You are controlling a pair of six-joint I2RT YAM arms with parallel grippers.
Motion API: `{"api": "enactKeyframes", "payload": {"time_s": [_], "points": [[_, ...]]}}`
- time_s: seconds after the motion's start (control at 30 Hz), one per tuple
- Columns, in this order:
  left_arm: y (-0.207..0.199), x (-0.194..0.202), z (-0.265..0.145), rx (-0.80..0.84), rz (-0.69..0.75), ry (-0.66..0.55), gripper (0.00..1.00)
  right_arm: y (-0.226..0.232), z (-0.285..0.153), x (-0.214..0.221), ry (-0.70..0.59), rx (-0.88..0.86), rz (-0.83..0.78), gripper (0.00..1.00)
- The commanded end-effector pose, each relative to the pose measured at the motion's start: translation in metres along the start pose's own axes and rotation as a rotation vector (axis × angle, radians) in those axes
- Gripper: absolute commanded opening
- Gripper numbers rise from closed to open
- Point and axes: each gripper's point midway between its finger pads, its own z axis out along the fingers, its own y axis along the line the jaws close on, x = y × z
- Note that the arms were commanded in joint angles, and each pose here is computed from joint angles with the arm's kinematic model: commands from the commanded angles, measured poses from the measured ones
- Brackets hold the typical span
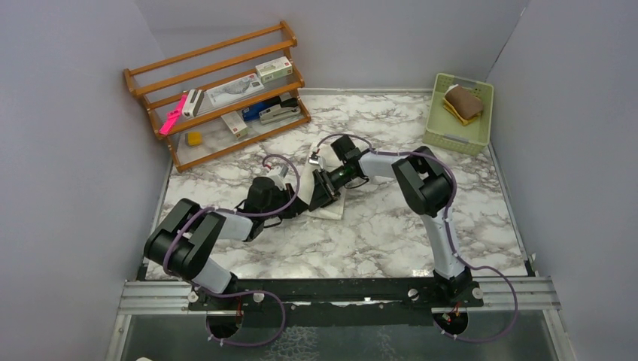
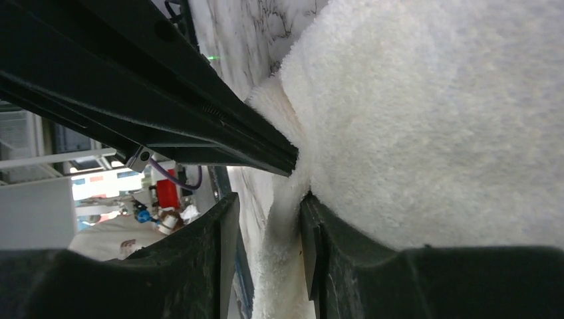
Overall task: Roll the towels
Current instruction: Roll the towel at the center of the board.
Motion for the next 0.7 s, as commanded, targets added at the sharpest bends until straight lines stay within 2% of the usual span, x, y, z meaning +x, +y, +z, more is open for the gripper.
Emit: {"api": "enactKeyframes", "payload": {"time_s": [0.0,0.1,0.2,0.27,0.3,0.37,0.4,0.43,0.47,0.5,0.53,0.6,0.63,0.67], "points": [[0.025,-0.009,0.005,-0.095,0.026,-0.042,0.08,-0.024,-0.011,-0.015,-0.080,0.205,-0.115,0.41],[0.032,-0.009,0.004,-0.109,0.007,-0.041,0.08,-0.023,-0.027,-0.022,-0.127,0.324,-0.170,0.42],[0.036,-0.006,0.003,-0.115,-0.005,-0.028,0.07,-0.016,-0.057,-0.037,-0.228,0.508,-0.277,0.42],[0.037,-0.004,0.003,-0.115,-0.010,-0.020,0.07,0.003,-0.091,-0.059,-0.378,0.671,-0.409,0.42],[0.037,-0.003,0.003,-0.115,-0.013,-0.017,0.07,0.022,-0.116,-0.075,-0.519,0.758,-0.509,0.42],[0.037,-0.001,0.003,-0.114,-0.017,-0.011,0.07,0.077,-0.155,-0.082,-0.807,0.767,-0.696,0.52],[0.037,0.000,0.003,-0.112,-0.019,-0.009,0.07,0.114,-0.171,-0.080,-0.951,0.725,-0.869,0.63],[0.037,0.000,0.003,-0.111,-0.020,-0.005,0.07,0.121,-0.182,-0.057,-1.058,0.721,-0.947,0.93],[0.037,0.000,0.003,-0.109,-0.021,-0.005,0.07,0.133,-0.199,-0.049,-1.220,0.700,-0.959,0.99],[0.036,0.000,0.004,-0.104,-0.020,-0.002,0.07,0.140,-0.206,-0.046,-1.312,0.659,-0.962,1.00],[0.034,0.000,0.004,-0.098,-0.019,0.000,0.07,0.142,-0.196,-0.052,-1.240,0.640,-1.028,0.98],[0.032,-0.003,0.005,-0.089,-0.019,-0.003,0.07,0.122,-0.155,-0.059,-0.895,0.678,-1.163,0.91],[0.031,-0.005,0.006,-0.084,-0.019,-0.006,0.07,0.110,-0.139,-0.056,-0.797,0.729,-1.191,0.86],[0.029,-0.005,0.006,-0.080,-0.019,-0.006,0.07,0.103,-0.131,-0.052,-0.753,0.818,-1.260,0.84]]}}
